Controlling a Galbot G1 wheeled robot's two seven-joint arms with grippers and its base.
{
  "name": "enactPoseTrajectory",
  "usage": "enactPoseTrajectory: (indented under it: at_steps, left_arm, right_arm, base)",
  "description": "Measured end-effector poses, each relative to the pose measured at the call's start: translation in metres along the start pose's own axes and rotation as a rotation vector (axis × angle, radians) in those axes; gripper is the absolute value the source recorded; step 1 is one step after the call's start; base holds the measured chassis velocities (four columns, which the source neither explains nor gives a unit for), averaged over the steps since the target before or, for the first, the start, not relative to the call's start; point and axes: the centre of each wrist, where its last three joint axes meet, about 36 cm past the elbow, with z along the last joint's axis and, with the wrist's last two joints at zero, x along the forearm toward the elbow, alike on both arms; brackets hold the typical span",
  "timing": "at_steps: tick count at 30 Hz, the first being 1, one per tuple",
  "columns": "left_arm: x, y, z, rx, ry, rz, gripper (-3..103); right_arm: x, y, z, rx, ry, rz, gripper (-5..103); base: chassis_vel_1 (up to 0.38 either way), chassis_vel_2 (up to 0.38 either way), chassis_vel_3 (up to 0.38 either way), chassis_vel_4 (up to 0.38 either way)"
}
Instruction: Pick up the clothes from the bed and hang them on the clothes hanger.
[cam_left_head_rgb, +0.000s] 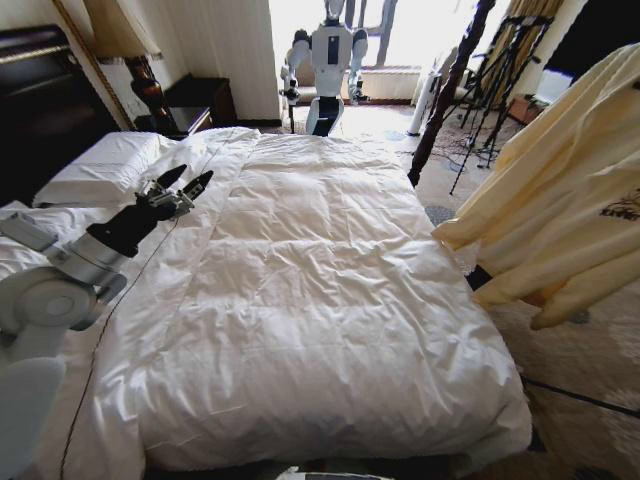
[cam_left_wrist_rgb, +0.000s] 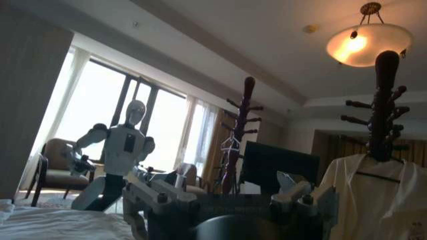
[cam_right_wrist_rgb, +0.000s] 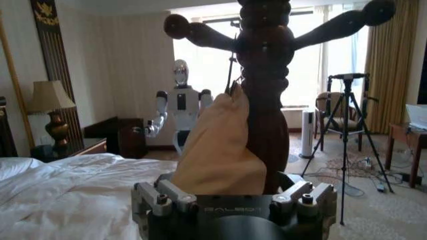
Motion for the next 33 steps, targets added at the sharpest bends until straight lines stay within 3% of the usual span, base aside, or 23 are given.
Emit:
enactPoseTrajectory:
  at_steps: [3, 11, 21, 23, 33]
  left_arm:
    - [0.001, 0.0, 0.001, 0.004, 0.003, -0.002, 100]
    - [0.003, 0.0, 0.003, 0.009, 0.006, -0.011, 100]
    - [0.005, 0.0, 0.006, 0.015, -0.007, -0.06, 100]
    - [0.005, -0.002, 0.005, 0.011, 0.001, -0.056, 100]
    - [0.009, -0.011, 0.007, 0.007, 0.008, -0.05, 100]
  right_arm:
    - [0.001, -0.001, 0.002, 0.005, 0.014, 0.008, 99]
    - [0.007, 0.008, 0.004, 0.043, 0.033, 0.007, 100]
    - [0.028, 0.054, 0.012, 0.139, 0.002, 0.047, 100]
    - [0.043, 0.063, 0.014, 0.162, 0.004, 0.096, 100]
    - [0.105, 0.054, 0.019, 0.192, -0.023, 0.241, 100]
  base:
    - [0.0, 0.0, 0.0, 0.0]
    - [0.0, 0.0, 0.0, 0.0]
    - [0.0, 0.0, 0.0, 0.0]
    - [0.0, 0.0, 0.0, 0.0]
    - [0.0, 0.0, 0.0, 0.0]
